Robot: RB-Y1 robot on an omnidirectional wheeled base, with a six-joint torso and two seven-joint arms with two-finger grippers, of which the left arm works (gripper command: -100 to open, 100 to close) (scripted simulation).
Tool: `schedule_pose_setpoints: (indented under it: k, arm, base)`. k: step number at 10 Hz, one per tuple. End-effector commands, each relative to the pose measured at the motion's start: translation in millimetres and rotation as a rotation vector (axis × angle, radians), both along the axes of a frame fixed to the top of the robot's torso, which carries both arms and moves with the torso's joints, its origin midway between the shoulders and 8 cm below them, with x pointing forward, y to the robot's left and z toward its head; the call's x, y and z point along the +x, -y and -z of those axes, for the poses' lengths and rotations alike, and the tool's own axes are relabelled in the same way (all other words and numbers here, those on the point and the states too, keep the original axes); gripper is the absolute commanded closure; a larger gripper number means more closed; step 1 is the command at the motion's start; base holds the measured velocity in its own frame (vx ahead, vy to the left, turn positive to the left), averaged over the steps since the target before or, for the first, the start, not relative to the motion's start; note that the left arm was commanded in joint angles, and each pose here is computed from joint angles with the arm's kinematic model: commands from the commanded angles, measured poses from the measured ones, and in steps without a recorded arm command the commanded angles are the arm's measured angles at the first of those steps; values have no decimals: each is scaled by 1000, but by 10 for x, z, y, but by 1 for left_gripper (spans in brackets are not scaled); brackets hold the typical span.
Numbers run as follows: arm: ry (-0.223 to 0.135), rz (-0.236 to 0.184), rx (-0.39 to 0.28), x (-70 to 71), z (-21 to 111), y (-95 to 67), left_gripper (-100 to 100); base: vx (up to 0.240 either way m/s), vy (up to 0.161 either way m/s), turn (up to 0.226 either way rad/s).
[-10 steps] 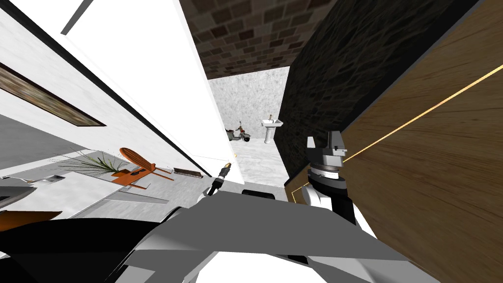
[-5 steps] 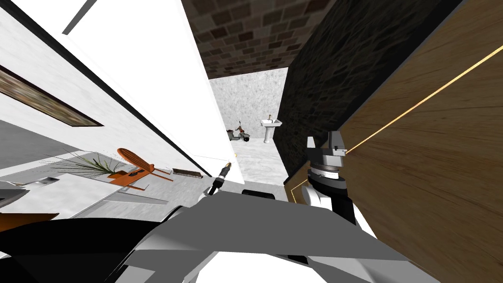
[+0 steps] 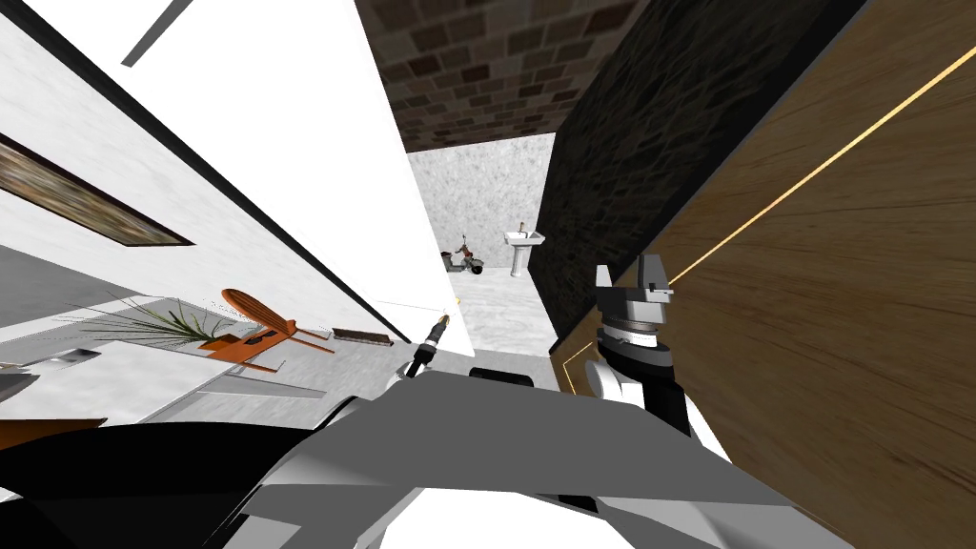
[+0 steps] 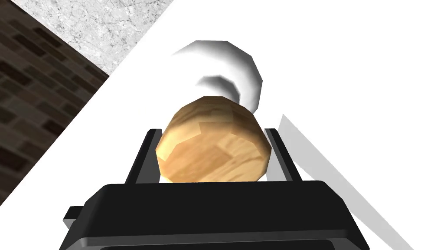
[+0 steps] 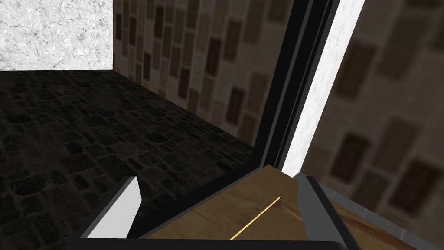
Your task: Pull the door open
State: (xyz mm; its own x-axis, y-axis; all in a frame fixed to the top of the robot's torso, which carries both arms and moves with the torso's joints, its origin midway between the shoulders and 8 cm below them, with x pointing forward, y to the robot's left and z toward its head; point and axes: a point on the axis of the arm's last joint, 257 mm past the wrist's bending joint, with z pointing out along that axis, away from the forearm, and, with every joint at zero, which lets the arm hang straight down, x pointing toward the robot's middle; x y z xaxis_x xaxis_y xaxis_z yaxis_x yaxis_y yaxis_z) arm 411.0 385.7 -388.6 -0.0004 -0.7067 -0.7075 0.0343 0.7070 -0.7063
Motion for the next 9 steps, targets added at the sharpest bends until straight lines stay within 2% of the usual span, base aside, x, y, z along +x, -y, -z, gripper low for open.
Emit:
schedule_pose_setpoints:
  k: [1,4,5,6,7,9]
  arm:
    - [-2,4,-63,6,15,64,100]
    - [-2,0,-154,36,11,80,100]
    - [-2,0,-162,36,11,80,100]
    - [-2,-2,-207,51,9,88,100]
    - [-2,-2,-210,51,9,88,100]
    - [-1,-7,-290,80,5,104,100]
  base:
    - [-39,14,-31]
    - [-53,22,-50]
    - [-37,17,-20]
    - [-41,20,-37]
    - [-42,24,-21]
    - [-59,26,-65]
